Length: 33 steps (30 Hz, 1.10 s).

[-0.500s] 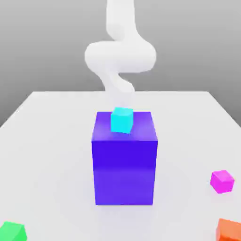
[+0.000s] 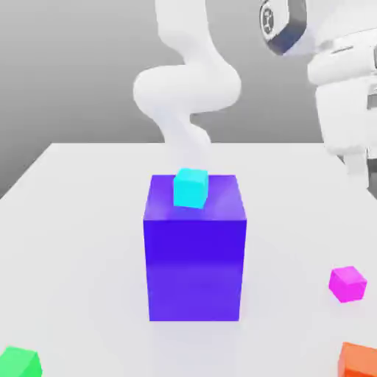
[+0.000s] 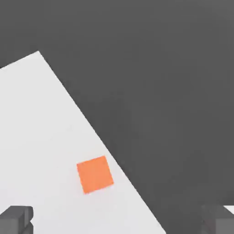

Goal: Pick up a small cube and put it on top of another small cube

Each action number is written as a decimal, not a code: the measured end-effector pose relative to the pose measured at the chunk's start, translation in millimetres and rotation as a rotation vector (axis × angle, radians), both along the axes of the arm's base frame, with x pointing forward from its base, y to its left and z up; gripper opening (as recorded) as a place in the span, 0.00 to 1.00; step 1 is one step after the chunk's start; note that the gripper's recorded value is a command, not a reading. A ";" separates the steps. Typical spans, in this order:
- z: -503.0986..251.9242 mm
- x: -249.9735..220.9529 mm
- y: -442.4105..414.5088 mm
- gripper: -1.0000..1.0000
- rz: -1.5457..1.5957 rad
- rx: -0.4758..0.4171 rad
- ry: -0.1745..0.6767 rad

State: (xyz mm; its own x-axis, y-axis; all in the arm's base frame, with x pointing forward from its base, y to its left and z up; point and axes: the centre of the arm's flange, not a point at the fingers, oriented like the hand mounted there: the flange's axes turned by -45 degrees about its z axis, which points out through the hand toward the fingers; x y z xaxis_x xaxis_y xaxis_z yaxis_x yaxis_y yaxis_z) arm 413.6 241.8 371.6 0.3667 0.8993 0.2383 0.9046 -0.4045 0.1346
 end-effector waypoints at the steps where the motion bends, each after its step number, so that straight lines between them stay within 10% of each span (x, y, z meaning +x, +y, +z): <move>1: -20.2 -8.0 11.6 0.50 0.064 -0.025 0.018; 14: -232.1 -107.0 74.0 0.50 0.615 -0.231 0.161; 15: -240.6 -107.6 73.6 0.00 0.615 -0.231 0.161; 27: -191.6 -107.6 73.7 0.00 0.616 -0.233 0.162; 33: -181.7 5.9 -32.3 0.00 0.327 -0.212 0.231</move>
